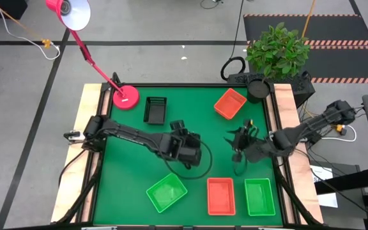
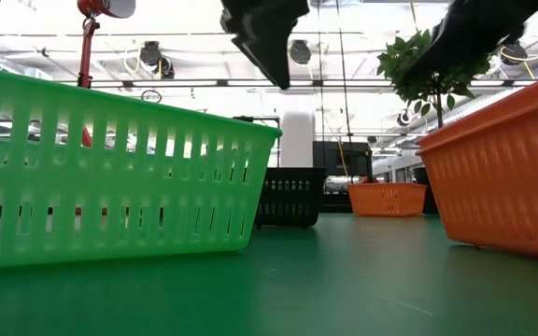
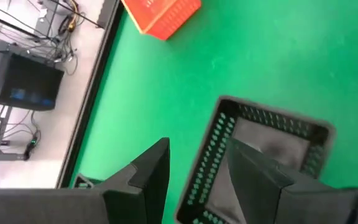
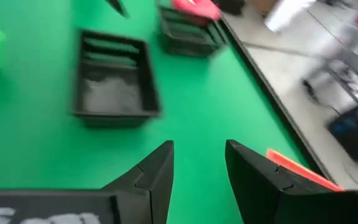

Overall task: Stack baskets by color
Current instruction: Stack the top orange bin on top of the bottom stacked orange bins

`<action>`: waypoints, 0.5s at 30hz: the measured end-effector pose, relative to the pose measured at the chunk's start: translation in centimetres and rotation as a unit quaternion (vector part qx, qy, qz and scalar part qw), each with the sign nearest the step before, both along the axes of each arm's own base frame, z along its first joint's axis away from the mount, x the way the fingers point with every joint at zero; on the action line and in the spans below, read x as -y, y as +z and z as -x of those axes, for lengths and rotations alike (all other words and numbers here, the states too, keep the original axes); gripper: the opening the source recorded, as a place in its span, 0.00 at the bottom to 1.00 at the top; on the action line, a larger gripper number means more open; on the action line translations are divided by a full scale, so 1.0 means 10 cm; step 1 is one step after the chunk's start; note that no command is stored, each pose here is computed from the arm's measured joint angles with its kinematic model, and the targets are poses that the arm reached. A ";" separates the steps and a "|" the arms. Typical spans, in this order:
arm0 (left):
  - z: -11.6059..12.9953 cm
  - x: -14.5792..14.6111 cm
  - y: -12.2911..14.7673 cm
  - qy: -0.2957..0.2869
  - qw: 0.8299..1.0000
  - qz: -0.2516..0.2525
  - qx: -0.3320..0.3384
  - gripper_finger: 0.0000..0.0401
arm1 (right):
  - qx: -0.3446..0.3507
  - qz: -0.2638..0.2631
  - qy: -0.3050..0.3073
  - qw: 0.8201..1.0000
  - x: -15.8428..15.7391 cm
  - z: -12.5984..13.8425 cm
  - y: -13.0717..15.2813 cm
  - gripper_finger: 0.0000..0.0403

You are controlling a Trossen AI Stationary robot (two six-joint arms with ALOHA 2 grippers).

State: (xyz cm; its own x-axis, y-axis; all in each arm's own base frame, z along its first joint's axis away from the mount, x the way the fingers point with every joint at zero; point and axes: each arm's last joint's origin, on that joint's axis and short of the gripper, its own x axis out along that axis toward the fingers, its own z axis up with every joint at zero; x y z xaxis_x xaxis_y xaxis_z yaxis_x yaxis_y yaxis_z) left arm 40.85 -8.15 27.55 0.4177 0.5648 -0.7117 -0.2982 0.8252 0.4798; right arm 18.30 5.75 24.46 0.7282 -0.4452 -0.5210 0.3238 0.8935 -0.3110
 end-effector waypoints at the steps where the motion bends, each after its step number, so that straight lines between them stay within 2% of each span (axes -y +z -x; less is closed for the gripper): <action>1: -0.02 -0.03 -0.01 0.000 1.000 0.001 0.004 0.40 | -0.009 -0.002 -0.011 1.000 0.07 -0.01 -0.03 0.35; 8: -0.08 -0.11 -0.43 -0.047 0.998 0.035 0.007 0.40 | -0.048 -0.040 -0.039 0.997 0.61 -0.10 -0.24 0.35; 12: -0.07 -0.15 -0.53 -0.055 0.998 0.043 0.008 0.40 | -0.048 -0.064 -0.036 0.996 0.92 -0.08 -0.43 0.35; 15: -0.08 -0.18 -0.50 -0.055 0.997 0.044 0.017 0.40 | -0.052 -0.084 -0.054 0.994 1.12 -0.04 -0.58 0.35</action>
